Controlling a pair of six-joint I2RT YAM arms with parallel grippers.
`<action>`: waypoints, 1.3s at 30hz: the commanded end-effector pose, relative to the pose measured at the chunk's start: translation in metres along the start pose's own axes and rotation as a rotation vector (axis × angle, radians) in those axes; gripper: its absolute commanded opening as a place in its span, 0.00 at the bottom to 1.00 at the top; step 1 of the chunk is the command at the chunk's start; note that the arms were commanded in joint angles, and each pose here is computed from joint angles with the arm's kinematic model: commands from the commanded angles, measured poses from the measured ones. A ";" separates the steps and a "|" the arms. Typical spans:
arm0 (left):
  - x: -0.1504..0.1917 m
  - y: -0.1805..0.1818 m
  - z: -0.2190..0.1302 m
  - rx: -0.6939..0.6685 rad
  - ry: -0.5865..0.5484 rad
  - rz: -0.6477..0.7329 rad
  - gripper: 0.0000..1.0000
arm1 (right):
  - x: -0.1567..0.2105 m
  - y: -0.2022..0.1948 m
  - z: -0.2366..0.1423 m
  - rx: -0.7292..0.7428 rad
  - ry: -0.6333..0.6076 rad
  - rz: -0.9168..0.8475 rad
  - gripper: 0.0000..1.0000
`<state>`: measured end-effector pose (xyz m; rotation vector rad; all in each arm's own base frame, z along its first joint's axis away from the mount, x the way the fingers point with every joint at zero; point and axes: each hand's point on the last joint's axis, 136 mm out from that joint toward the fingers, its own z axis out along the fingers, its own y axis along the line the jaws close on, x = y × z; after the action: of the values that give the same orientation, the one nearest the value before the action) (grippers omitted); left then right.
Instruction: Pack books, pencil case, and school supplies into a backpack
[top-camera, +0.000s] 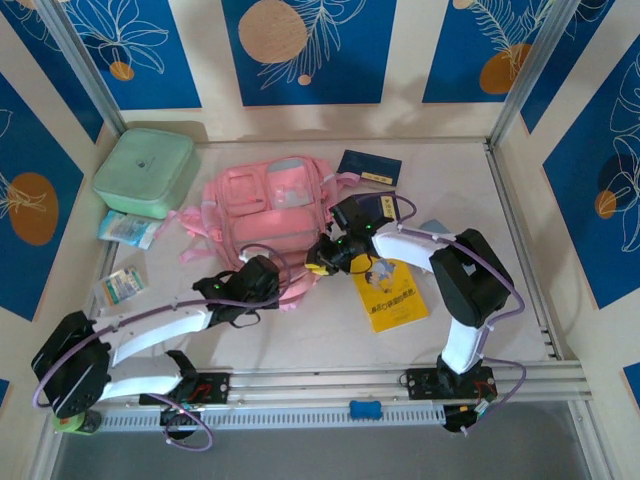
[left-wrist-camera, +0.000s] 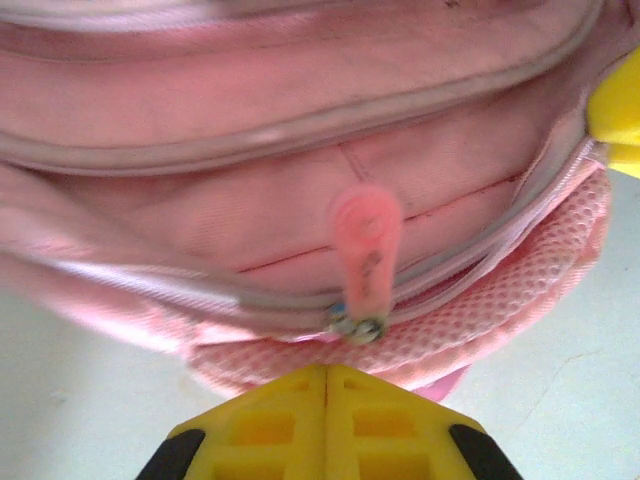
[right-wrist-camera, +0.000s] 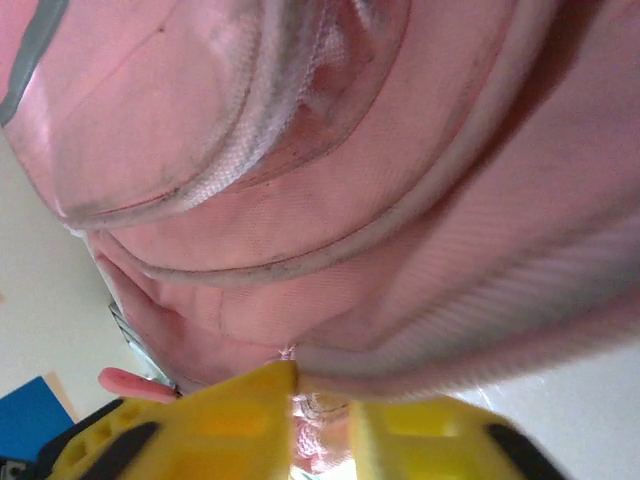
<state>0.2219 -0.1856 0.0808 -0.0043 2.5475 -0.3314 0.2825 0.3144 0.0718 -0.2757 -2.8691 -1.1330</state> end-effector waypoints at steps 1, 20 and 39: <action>-0.002 0.031 -0.020 -0.101 -0.013 -0.039 0.00 | -0.021 0.000 -0.016 0.014 -0.034 -0.041 0.06; -0.067 -0.026 -0.024 0.084 -0.043 0.015 0.48 | -0.034 0.012 -0.039 -0.054 -0.046 -0.072 0.00; -0.087 -0.060 0.049 0.064 -0.049 -0.010 0.55 | -0.030 0.014 -0.026 -0.052 -0.029 -0.069 0.00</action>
<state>0.3072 -0.2334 0.0932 -0.0009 2.5409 -0.3397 0.3203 0.2909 0.0888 -0.2444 -2.9407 -1.1580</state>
